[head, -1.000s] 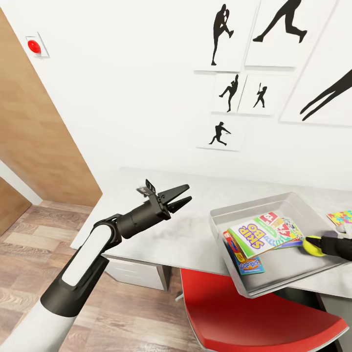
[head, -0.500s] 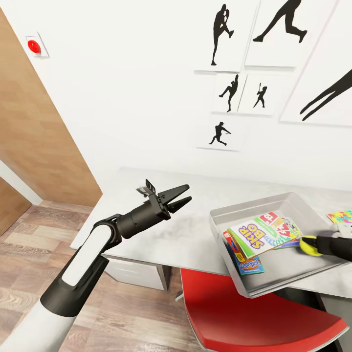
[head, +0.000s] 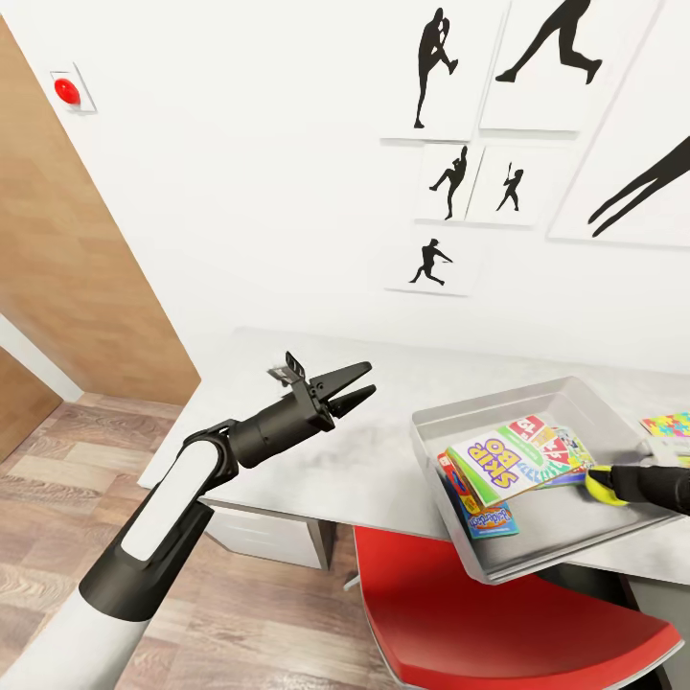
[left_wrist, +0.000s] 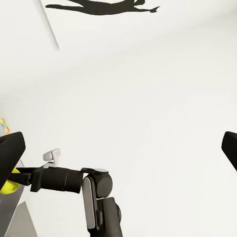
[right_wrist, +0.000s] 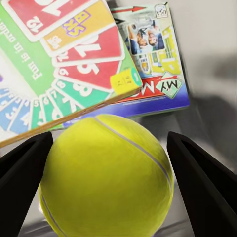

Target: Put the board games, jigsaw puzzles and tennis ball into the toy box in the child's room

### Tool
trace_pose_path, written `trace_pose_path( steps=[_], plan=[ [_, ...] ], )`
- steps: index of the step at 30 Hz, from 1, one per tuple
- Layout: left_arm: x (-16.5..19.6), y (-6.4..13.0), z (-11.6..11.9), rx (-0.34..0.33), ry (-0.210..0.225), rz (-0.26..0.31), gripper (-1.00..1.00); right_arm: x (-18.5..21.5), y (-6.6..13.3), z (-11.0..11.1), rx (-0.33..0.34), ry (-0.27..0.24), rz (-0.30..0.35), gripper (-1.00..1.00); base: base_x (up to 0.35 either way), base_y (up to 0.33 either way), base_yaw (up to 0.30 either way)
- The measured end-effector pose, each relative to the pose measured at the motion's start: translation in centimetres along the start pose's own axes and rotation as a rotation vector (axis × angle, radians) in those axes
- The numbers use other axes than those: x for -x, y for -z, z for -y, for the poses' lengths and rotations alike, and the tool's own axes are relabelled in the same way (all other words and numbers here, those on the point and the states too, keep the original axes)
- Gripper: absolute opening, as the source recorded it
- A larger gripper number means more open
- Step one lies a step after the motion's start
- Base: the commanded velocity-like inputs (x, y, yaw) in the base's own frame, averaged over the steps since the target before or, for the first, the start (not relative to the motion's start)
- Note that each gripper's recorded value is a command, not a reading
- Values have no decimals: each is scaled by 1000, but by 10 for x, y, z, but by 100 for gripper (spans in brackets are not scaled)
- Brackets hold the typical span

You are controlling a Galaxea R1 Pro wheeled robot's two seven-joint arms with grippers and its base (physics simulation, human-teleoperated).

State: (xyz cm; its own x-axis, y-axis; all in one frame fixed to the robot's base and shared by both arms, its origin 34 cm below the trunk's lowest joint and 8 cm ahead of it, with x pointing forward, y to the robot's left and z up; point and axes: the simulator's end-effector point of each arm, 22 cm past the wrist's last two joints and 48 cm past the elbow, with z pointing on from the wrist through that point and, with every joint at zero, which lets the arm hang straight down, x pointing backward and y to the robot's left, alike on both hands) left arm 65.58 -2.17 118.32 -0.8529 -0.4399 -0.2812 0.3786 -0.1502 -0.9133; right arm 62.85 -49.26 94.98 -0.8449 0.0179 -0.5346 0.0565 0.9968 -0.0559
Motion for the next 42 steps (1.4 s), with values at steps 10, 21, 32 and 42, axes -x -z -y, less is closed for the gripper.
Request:
trace_pose_path(
  steps=[10, 21, 32, 42],
  plan=[
    [0, 0, 0, 0, 0, 0, 100, -2, -3, -5, 4, 3, -6, -100, 0, 0, 0],
    [0, 0, 0, 0, -1, 0, 100, -5, -10, -27, 37, 42, -23, -100, 0, 0, 0],
    [0, 0, 0, 1, 0, 0, 100, -7, -15, -43, 62, 62, -33, -100, 0, 0, 0],
    [0, 0, 0, 0, 0, 0, 100, -12, -18, -47, 52, 70, -48, -100, 0, 0, 0]
  ],
)
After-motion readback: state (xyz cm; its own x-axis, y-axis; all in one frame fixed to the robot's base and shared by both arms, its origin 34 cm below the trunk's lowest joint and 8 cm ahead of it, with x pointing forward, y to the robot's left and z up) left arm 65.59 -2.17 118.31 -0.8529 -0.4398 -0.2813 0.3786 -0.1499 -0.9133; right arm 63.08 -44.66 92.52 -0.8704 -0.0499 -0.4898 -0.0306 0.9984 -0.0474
